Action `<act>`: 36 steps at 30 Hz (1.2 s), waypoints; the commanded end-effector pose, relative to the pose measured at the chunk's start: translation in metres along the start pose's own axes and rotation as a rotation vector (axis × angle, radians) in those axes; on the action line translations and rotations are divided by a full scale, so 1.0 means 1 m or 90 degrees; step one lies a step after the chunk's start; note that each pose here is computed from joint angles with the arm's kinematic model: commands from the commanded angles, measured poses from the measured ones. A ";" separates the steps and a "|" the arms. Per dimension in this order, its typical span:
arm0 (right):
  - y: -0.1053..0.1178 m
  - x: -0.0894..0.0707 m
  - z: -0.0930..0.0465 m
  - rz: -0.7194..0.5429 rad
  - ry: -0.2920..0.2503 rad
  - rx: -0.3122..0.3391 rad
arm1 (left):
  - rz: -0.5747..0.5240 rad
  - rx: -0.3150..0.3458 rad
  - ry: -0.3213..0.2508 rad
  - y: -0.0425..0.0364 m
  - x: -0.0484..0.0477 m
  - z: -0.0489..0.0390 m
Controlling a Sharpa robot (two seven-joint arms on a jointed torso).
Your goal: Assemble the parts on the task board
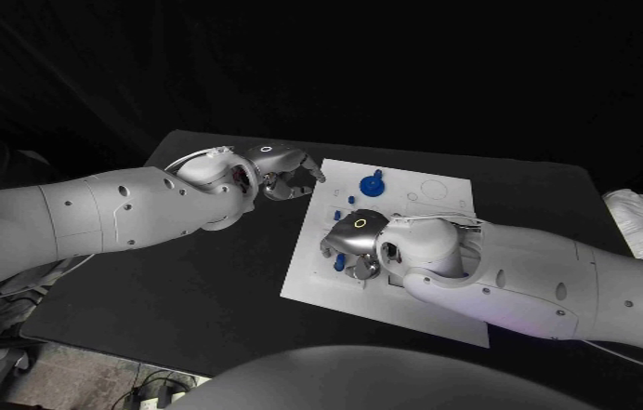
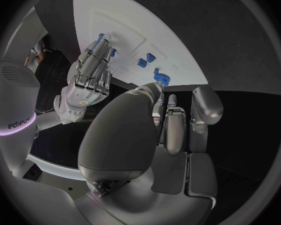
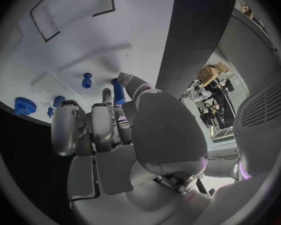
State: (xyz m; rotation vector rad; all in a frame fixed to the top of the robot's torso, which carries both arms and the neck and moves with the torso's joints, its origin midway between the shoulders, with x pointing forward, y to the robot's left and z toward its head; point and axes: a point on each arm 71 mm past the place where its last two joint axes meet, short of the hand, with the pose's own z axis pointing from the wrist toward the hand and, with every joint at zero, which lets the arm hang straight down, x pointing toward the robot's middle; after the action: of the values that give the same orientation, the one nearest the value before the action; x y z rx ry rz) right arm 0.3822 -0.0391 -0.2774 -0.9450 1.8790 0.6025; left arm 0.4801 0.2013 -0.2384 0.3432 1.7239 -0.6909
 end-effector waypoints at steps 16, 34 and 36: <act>-0.014 -0.004 -0.023 0.036 -0.108 -0.014 | -0.004 -0.002 0.007 -0.0009 0.0010 -0.0002; -0.111 -0.053 -0.143 0.299 -0.201 0.131 | -0.009 0.003 -0.019 -0.0029 -0.0022 -0.0077; -0.125 -0.044 -0.150 0.353 -0.121 0.193 | -0.010 0.004 -0.018 -0.0036 -0.0022 -0.0082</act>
State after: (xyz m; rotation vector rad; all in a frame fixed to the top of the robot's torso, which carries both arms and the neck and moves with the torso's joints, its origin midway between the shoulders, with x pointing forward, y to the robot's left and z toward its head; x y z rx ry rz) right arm 0.4158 -0.1917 -0.1558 -0.3811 1.6843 0.7282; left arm 0.4729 0.2057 -0.2361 0.3318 1.7170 -0.7010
